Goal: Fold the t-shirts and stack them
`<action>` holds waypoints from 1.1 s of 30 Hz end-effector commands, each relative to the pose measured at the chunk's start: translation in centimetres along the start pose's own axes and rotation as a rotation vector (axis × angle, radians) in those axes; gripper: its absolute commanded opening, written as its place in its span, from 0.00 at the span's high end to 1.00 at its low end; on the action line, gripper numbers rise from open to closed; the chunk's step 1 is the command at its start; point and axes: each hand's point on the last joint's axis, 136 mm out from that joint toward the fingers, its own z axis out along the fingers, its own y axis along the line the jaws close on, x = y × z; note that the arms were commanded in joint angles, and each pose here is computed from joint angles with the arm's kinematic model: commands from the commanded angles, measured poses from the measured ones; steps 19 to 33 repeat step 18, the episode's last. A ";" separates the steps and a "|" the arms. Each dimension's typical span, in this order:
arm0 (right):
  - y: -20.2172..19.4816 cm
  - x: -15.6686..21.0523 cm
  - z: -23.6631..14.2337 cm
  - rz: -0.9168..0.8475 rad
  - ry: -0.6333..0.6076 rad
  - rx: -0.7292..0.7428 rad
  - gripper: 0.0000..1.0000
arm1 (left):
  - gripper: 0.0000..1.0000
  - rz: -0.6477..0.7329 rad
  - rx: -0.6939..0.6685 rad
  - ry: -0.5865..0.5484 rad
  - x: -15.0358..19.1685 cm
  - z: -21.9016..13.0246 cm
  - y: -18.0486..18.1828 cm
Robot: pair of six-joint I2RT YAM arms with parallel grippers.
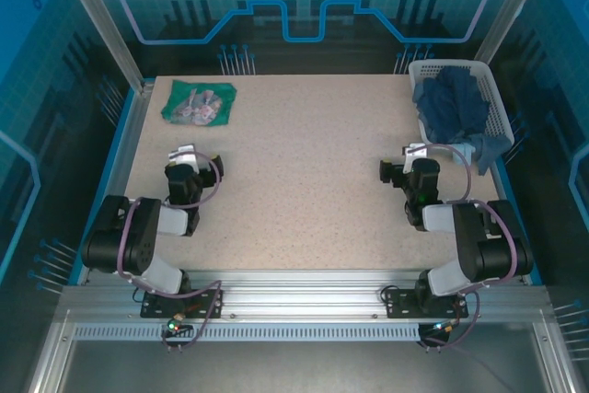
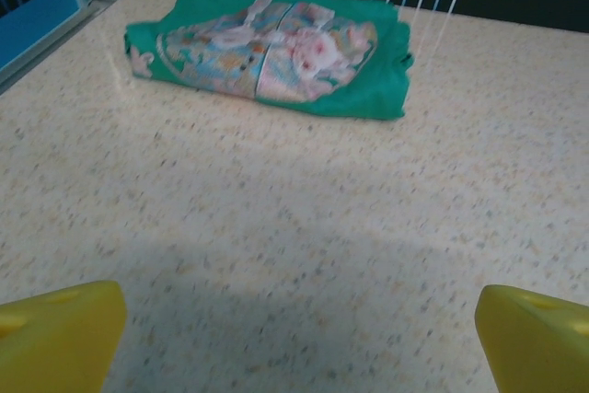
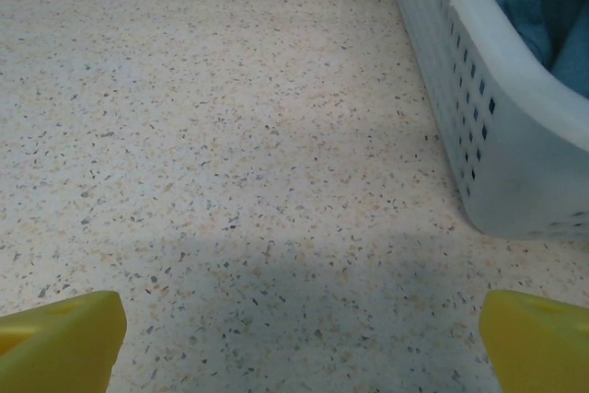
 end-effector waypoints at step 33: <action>2.2 -2.0 0.5 -0.062 -0.037 -0.111 0.00 | 0.01 0.023 0.045 -0.011 -0.9 0.4 -1.0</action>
